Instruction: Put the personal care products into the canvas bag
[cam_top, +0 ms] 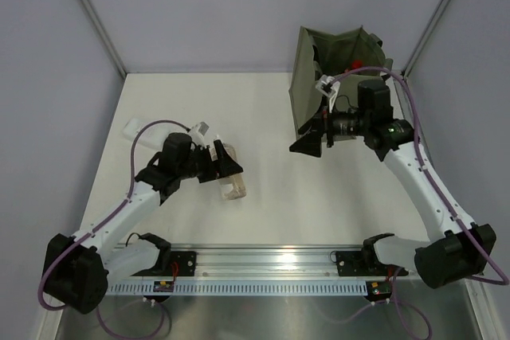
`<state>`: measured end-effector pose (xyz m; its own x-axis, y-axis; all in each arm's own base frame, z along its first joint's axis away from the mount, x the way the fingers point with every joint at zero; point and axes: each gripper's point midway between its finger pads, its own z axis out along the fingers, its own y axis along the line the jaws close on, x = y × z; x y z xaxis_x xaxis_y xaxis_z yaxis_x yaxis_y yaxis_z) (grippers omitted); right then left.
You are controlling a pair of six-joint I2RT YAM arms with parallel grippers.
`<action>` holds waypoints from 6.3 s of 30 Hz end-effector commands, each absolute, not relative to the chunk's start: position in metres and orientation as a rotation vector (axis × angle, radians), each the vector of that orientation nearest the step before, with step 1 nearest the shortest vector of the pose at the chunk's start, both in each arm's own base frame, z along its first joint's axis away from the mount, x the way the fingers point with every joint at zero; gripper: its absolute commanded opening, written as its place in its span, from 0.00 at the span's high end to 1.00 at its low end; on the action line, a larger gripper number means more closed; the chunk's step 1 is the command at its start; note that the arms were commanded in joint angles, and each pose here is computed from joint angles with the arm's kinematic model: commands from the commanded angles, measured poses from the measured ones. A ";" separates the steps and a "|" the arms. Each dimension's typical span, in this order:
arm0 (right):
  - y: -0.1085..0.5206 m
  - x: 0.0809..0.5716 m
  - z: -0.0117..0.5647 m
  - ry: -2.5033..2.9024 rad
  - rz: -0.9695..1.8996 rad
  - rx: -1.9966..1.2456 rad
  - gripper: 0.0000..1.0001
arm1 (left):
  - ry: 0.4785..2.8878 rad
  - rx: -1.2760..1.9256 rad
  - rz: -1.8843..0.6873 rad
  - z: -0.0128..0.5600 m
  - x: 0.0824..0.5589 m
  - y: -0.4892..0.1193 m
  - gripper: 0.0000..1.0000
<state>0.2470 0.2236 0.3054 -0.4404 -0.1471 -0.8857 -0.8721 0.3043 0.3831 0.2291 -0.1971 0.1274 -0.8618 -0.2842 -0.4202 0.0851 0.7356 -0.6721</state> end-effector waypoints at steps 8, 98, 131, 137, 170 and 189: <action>0.261 0.335 0.274 2.153 1.063 -0.154 0.00 | 1.750 0.564 -1.469 0.278 0.219 -0.289 1.00; 0.278 0.306 0.383 1.963 1.595 -0.441 1.00 | 1.692 0.645 -1.434 0.329 0.259 -0.333 0.01; 0.174 0.459 0.487 1.688 1.561 -0.117 1.00 | 1.749 0.476 -1.211 0.322 0.240 -0.242 0.01; 0.088 0.533 0.470 1.627 1.434 0.086 1.00 | 1.829 0.384 -1.068 0.297 0.229 -0.210 0.01; 0.080 0.385 0.459 1.650 0.495 -0.648 0.00 | 2.293 -1.354 0.174 0.128 0.374 0.049 0.01; 0.128 0.252 0.345 1.735 0.923 -0.838 0.00 | 2.456 -1.428 0.378 0.036 0.431 0.093 0.01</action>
